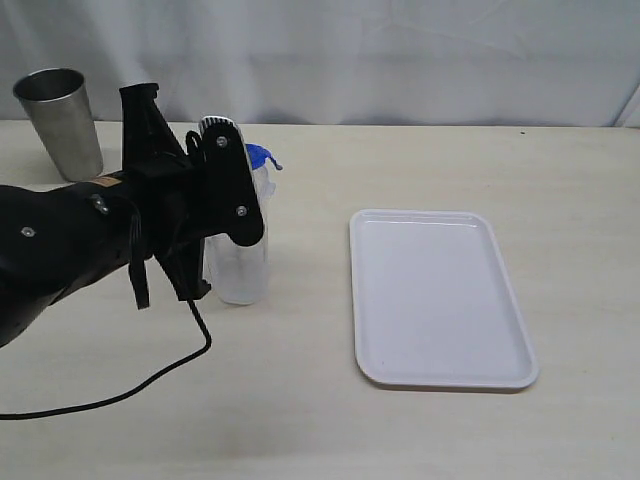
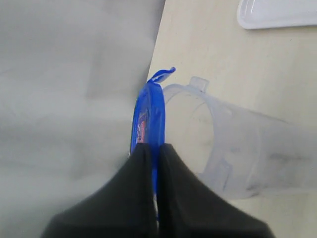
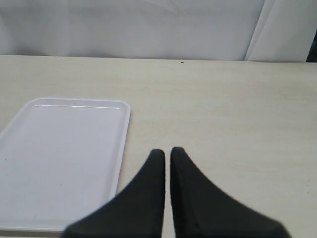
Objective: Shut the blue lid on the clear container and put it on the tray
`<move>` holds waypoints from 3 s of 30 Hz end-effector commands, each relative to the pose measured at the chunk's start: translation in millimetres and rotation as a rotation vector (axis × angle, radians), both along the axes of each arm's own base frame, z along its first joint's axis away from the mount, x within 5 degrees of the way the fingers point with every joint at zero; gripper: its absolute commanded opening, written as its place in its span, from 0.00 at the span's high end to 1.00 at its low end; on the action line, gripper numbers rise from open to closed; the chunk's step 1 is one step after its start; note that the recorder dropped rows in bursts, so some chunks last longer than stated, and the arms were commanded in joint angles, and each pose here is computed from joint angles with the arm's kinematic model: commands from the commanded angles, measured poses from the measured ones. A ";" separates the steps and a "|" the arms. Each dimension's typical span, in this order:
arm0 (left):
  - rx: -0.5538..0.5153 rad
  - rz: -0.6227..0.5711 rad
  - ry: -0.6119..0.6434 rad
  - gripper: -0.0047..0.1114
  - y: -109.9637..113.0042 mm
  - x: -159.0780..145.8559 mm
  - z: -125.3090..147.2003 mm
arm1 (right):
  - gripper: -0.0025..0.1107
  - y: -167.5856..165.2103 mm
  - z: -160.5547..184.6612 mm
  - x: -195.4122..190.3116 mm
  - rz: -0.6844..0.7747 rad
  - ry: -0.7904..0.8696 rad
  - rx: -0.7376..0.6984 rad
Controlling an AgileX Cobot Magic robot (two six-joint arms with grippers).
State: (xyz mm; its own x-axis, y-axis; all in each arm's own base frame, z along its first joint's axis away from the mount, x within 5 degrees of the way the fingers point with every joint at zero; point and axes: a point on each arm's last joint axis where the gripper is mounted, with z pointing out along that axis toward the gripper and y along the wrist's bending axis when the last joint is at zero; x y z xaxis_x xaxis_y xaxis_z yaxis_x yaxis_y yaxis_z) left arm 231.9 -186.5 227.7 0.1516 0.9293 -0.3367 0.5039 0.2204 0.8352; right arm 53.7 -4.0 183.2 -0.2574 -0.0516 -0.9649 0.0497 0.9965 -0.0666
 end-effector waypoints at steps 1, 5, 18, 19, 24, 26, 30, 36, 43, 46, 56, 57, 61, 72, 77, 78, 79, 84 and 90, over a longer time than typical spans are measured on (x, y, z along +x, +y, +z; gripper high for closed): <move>-0.008 -0.047 0.007 0.96 -0.5 -6.0 6.6 | 0.94 0.1 -0.8 -0.3 0.001 -0.003 0.000; -0.020 -0.082 0.033 0.96 -2.7 -9.0 6.7 | 0.94 0.1 -0.8 -0.3 0.001 -0.003 0.000; -0.067 -0.011 0.074 0.96 1.4 -8.6 4.0 | 0.94 0.1 -0.8 -0.3 0.001 -0.003 0.000; -0.058 -0.007 0.070 0.96 2.8 -9.0 2.5 | 0.94 0.1 -0.8 -0.3 0.001 -0.003 0.000; -0.034 -0.008 0.085 0.96 6.4 -12.4 -5.2 | 0.94 0.1 -0.8 -0.3 0.001 -0.003 0.000; -0.035 -0.017 0.090 0.96 5.7 -12.9 -5.5 | 0.94 0.1 -0.8 -0.3 0.001 -0.003 0.000; -0.033 -0.018 0.089 0.96 5.6 -12.8 -5.4 | 0.94 0.1 -0.8 -0.3 0.001 -0.003 0.000; -0.037 -0.017 0.084 0.96 6.2 -13.1 -3.8 | 0.94 0.1 -0.8 -0.3 0.001 -0.003 0.000; -0.066 -0.005 0.042 0.96 10.7 -15.5 9.3 | 0.94 0.1 -0.8 -0.3 0.001 -0.003 0.000; -0.074 -0.006 0.033 0.96 11.7 -16.5 12.6 | 0.94 0.1 -0.8 -0.3 0.001 -0.003 0.000; -0.077 -0.023 0.050 0.96 10.0 -17.5 11.1 | 0.94 0.1 -0.8 -0.3 0.001 -0.003 0.000; -0.078 -0.025 0.052 0.96 9.9 -17.6 11.0 | 0.94 0.1 -0.8 -0.3 0.001 -0.003 0.000; -0.078 -0.026 0.053 0.96 9.7 -17.7 10.9 | 0.94 0.1 -0.8 -0.3 0.001 -0.003 0.000; -0.070 -0.060 0.060 0.96 7.5 -19.1 10.2 | 0.94 0.1 -0.8 -0.3 0.001 -0.003 0.000; -0.057 -0.079 0.052 0.96 6.6 -19.4 10.5 | 0.94 0.1 -0.8 -0.3 0.001 -0.003 0.000; -0.054 -0.082 0.049 0.96 6.5 -19.4 10.6 | 0.94 0.1 -0.8 -0.3 0.001 -0.003 0.000; -0.054 -0.082 0.049 0.96 6.5 -19.4 10.6 | 0.94 0.1 -0.8 -0.3 0.001 -0.003 0.000; -0.054 -0.082 0.049 0.96 6.5 -19.4 10.6 | 0.94 0.1 -0.8 -0.3 0.001 -0.003 0.000; -0.024 -0.085 0.070 0.96 11.0 -23.7 0.3 | 0.94 0.1 -0.8 -0.3 0.001 -0.003 0.000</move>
